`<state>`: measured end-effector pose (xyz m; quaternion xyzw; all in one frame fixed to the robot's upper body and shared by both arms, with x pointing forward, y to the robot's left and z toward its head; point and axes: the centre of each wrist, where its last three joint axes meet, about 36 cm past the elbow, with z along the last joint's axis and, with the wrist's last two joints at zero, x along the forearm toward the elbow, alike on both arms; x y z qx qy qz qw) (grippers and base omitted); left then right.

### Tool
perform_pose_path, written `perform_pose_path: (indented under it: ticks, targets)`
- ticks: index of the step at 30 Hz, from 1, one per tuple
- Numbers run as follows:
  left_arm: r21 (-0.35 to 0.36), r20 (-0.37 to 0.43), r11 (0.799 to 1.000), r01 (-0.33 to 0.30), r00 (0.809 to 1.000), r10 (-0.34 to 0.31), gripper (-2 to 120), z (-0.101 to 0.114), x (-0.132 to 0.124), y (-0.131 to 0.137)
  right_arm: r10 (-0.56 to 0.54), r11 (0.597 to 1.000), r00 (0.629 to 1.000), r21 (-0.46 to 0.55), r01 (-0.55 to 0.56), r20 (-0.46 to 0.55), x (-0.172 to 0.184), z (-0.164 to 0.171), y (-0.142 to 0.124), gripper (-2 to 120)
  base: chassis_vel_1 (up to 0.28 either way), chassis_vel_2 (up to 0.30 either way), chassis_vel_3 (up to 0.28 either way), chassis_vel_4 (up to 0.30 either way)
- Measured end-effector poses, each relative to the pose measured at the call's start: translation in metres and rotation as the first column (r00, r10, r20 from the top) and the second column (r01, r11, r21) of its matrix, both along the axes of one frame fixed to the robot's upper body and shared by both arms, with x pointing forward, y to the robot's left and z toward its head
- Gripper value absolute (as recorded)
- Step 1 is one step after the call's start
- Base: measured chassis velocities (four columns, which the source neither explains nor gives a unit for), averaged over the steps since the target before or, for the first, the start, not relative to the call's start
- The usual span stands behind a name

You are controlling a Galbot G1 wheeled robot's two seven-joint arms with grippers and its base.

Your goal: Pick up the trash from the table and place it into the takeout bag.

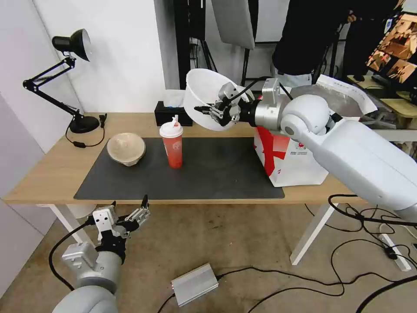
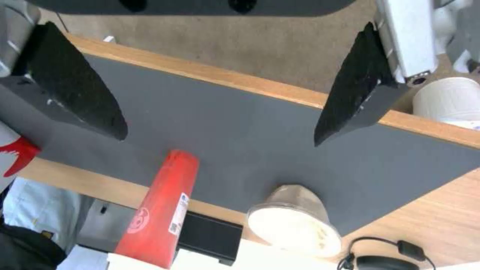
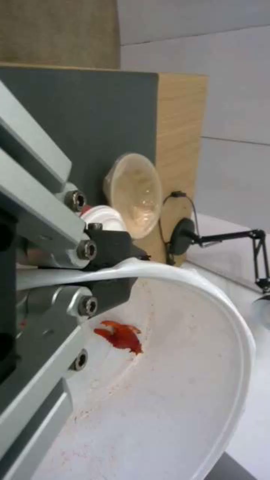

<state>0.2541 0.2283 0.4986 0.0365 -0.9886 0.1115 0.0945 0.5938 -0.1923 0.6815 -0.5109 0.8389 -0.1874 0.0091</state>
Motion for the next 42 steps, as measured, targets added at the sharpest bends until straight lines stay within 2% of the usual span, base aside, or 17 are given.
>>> perform_pose_path:
  ticks: [21,42]
  targets:
    - [-0.003,0.001,1.000,0.001,1.000,-0.001,100,-0.003,0.002,-0.001,0.030,0.999,0.999,0.026,-0.031,0.035,0.013,0.033,0.023,0,0.000,0.000,0.000,0.000]
    - [-0.009,-0.002,1.000,0.000,1.000,0.000,100,-0.006,0.001,-0.005,0.020,0.999,0.998,0.032,-0.021,0.053,0.028,0.048,0.029,0,0.000,0.000,0.000,0.000]
